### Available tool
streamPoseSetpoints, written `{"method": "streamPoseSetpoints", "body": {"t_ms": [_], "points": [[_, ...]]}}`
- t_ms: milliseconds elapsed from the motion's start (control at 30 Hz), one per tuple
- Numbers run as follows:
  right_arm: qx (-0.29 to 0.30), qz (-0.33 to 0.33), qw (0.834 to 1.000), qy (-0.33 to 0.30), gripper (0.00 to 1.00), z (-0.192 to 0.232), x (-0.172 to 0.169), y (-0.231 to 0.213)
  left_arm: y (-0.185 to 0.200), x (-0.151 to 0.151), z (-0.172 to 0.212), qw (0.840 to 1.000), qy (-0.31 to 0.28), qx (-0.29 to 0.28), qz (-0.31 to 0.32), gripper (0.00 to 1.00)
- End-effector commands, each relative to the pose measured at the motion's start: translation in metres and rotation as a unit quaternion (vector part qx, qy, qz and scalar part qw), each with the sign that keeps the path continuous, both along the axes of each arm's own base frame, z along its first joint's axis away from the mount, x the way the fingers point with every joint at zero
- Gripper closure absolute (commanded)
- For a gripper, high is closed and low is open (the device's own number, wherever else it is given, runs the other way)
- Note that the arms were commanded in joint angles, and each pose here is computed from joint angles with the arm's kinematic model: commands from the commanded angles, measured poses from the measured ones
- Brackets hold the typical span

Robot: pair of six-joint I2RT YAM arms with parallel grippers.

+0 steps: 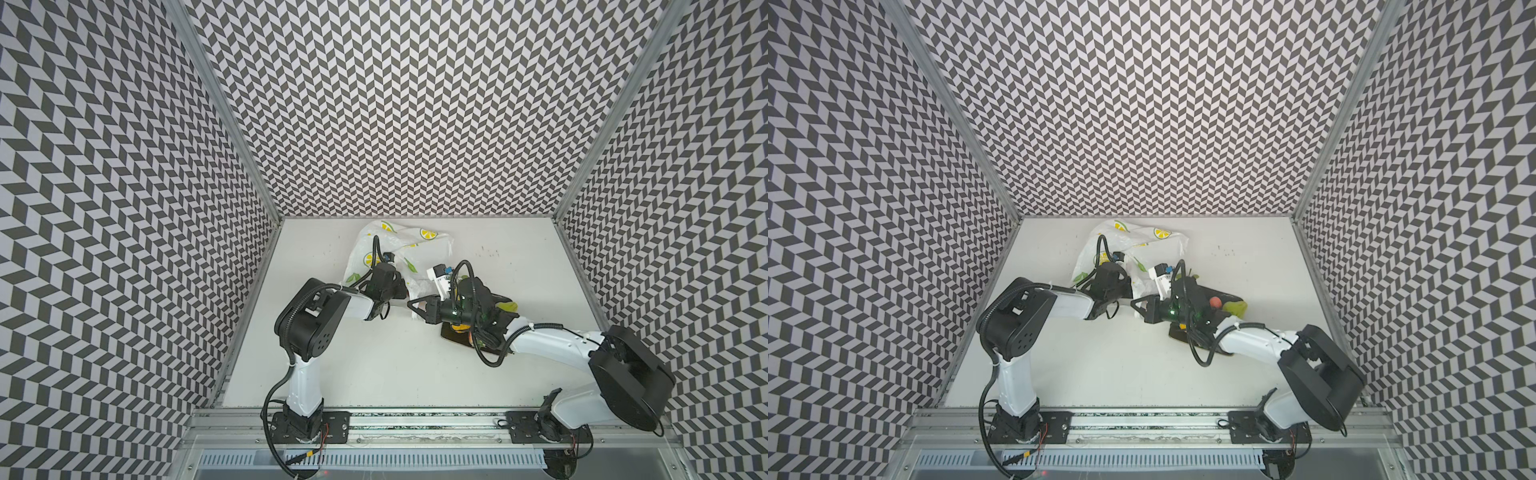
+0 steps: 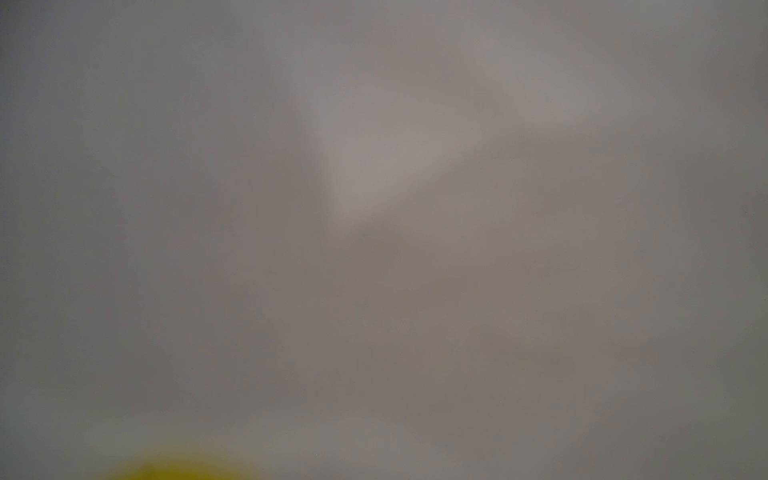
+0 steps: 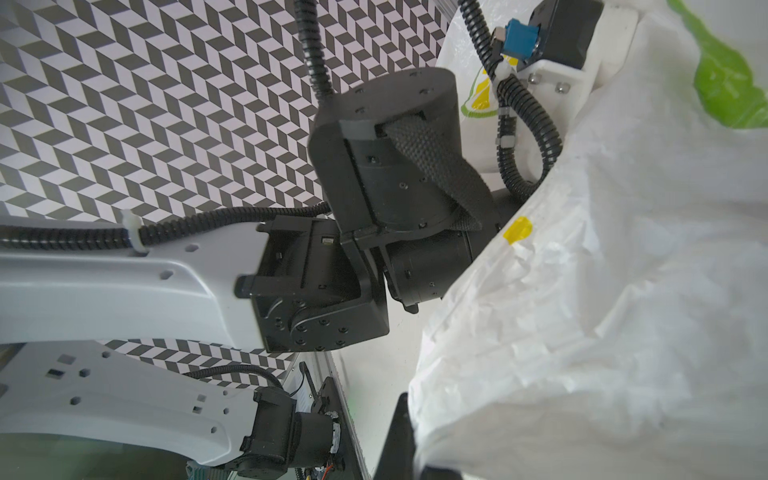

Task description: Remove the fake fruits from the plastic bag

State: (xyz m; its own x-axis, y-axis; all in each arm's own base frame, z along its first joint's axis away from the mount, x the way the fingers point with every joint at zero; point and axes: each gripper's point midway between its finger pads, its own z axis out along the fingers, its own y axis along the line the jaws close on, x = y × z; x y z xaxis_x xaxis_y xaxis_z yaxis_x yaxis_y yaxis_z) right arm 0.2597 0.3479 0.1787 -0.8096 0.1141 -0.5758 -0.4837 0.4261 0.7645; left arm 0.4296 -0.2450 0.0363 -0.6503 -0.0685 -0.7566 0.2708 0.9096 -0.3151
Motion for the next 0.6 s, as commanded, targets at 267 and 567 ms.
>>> {"method": "streamPoseSetpoints", "body": {"t_ms": [267,567], "points": [[0.015,-0.002,1.0,-0.013,1.0,0.009,0.006,0.001,0.026,-0.041,0.009,1.0,0.005,0.022,-0.01,0.74],[0.015,-0.004,1.0,-0.01,1.0,0.007,0.009,-0.004,0.021,-0.077,0.039,0.999,-0.014,-0.008,-0.043,0.72]]}}
